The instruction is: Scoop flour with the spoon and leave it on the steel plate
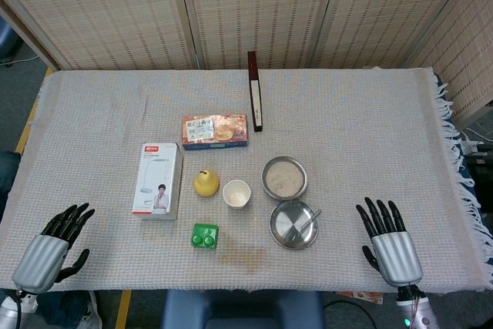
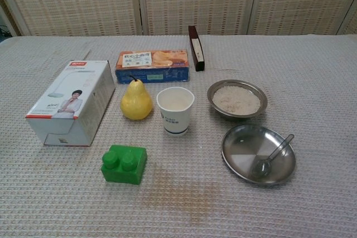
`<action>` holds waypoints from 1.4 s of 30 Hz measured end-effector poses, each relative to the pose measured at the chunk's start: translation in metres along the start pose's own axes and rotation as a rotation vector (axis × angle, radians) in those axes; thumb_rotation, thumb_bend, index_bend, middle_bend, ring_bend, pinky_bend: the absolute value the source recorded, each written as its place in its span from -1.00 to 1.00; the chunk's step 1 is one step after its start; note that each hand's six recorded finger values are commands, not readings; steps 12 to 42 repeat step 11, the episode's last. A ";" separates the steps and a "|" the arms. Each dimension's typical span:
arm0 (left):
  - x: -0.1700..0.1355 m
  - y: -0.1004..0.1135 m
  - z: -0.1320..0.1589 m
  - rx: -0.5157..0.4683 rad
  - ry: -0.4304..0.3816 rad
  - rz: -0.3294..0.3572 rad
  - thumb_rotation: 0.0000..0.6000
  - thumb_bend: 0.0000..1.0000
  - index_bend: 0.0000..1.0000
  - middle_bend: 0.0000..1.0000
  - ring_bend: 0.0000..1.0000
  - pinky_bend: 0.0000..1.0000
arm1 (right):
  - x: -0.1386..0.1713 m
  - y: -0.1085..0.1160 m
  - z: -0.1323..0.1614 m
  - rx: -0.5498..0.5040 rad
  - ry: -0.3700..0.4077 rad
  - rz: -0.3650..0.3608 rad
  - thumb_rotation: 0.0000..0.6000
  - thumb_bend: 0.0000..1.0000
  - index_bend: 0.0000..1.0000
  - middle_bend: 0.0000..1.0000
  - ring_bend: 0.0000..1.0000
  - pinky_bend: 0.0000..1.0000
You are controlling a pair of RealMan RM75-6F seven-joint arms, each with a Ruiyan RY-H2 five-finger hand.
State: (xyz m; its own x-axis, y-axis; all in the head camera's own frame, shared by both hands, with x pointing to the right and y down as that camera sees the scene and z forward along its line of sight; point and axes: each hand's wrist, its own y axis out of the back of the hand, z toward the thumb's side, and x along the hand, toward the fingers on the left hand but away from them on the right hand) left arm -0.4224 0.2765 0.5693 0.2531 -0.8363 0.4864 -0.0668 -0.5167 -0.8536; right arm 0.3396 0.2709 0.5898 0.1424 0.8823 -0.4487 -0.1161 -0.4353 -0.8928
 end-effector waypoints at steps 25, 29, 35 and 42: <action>-0.001 -0.003 0.009 0.050 0.007 0.020 1.00 -0.15 -1.00 -1.00 -1.00 -0.69 | 0.009 0.029 -0.027 -0.094 0.018 -0.104 1.00 -0.69 -1.00 -1.00 -1.00 -1.00; -0.001 -0.003 0.009 0.050 0.007 0.020 1.00 -0.15 -1.00 -1.00 -1.00 -0.69 | 0.009 0.029 -0.027 -0.094 0.018 -0.104 1.00 -0.69 -1.00 -1.00 -1.00 -1.00; -0.001 -0.003 0.009 0.050 0.007 0.020 1.00 -0.15 -1.00 -1.00 -1.00 -0.69 | 0.009 0.029 -0.027 -0.094 0.018 -0.104 1.00 -0.69 -1.00 -1.00 -1.00 -1.00; -0.001 -0.003 0.009 0.050 0.007 0.020 1.00 -0.15 -1.00 -1.00 -1.00 -0.69 | 0.009 0.029 -0.027 -0.094 0.018 -0.104 1.00 -0.69 -1.00 -1.00 -1.00 -1.00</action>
